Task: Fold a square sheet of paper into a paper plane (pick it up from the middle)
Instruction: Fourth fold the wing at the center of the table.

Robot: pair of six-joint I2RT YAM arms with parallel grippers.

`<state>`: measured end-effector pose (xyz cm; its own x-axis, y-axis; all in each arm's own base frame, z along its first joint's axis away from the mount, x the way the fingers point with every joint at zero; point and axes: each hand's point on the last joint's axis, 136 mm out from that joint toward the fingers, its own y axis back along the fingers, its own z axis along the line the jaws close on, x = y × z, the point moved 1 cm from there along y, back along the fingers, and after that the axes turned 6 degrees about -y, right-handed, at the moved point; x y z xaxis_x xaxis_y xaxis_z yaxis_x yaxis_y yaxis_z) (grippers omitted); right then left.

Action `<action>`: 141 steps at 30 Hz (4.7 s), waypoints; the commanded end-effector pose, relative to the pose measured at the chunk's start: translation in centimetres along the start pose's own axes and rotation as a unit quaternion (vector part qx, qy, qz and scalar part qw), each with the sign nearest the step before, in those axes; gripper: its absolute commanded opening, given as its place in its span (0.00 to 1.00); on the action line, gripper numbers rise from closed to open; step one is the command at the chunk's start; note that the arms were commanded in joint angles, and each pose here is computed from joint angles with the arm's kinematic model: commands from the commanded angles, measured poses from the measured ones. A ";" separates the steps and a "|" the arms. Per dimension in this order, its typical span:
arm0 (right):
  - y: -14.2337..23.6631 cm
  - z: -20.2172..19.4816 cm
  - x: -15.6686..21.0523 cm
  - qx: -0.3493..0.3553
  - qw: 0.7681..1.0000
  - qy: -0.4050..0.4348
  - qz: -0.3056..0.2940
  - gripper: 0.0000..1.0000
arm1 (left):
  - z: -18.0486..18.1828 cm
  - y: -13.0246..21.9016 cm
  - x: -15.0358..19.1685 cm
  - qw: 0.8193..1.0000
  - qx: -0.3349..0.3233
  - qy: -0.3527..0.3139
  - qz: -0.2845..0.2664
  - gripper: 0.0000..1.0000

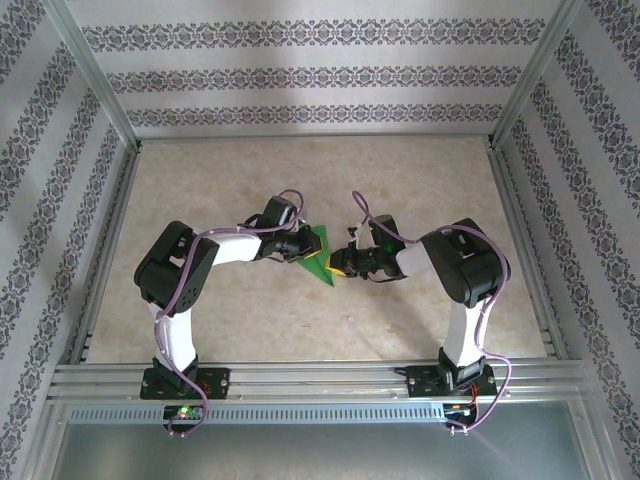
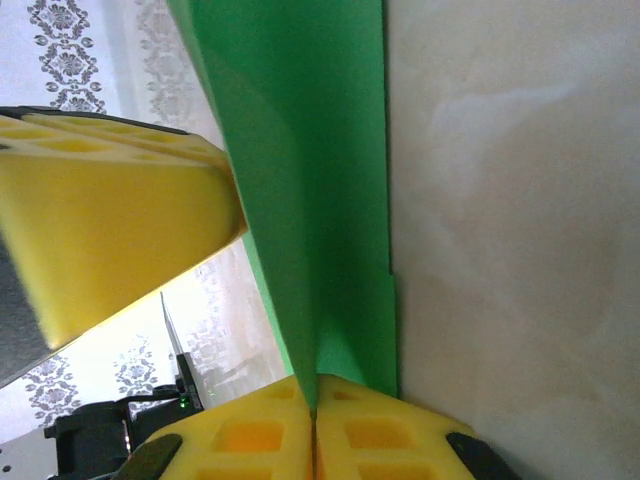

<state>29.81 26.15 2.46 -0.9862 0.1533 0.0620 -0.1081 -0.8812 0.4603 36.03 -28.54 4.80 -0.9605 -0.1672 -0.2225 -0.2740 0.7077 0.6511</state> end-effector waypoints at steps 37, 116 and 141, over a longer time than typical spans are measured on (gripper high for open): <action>0.0 -8.2 1.1 0.129 0.985 -0.112 -0.003 0.08 | 0.2 0.7 -0.7 1.000 0.015 0.003 -0.015 0.13; 0.8 -2.2 2.8 0.126 0.990 -0.050 0.042 0.12 | 4.1 -0.9 1.4 0.997 -0.049 0.041 0.035 0.13; 1.2 -1.1 4.4 0.113 0.991 -0.039 0.066 0.12 | 4.4 -0.8 1.5 0.997 -0.056 0.043 0.039 0.14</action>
<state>25.81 25.12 3.06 -0.9773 0.1072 0.1825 0.0312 -0.7798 0.6253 35.62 -27.76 2.90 -0.9718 -0.1738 -0.1597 -0.2358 0.6889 0.6855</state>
